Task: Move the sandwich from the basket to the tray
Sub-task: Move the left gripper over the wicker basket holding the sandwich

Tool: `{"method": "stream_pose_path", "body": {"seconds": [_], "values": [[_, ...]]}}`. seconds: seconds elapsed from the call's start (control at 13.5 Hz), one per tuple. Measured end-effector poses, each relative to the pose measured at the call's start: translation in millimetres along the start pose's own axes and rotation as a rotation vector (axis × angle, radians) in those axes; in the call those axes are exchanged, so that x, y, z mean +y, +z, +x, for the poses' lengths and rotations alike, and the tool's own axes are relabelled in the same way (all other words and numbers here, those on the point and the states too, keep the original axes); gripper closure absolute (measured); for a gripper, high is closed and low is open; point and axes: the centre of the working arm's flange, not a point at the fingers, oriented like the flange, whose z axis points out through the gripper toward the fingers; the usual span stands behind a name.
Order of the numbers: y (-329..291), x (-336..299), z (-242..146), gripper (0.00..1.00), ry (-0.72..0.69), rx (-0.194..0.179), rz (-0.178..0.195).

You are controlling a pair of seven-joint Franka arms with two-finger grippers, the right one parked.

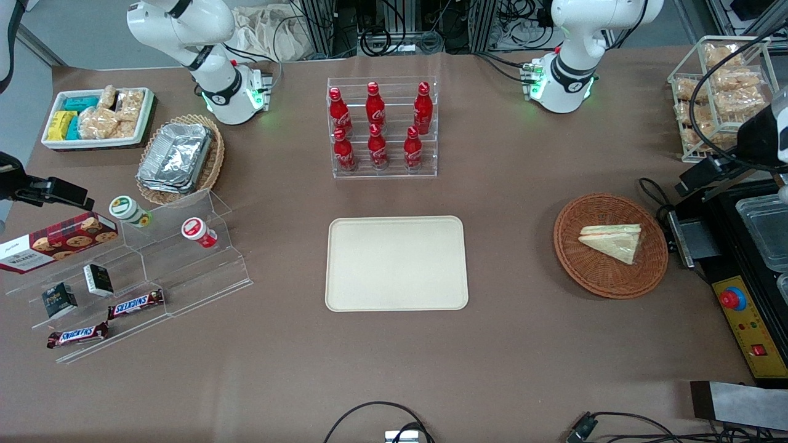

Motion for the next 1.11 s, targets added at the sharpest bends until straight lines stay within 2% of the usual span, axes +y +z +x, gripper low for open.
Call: {"method": "stream_pose_path", "body": {"seconds": [0.15, 0.3, 0.59, 0.81, 1.11], "values": [[15.9, -1.5, 4.5, 0.0, -0.062, -0.026, 0.014], [31.9, -12.9, 12.0, 0.0, -0.161, -0.032, 0.019], [74.3, -57.0, 22.4, 0.0, -0.272, -0.014, 0.007], [103.2, -71.4, 13.4, 0.0, -0.331, -0.013, 0.005], [144.5, -76.6, -1.0, 0.0, -0.405, 0.015, -0.009]]}}
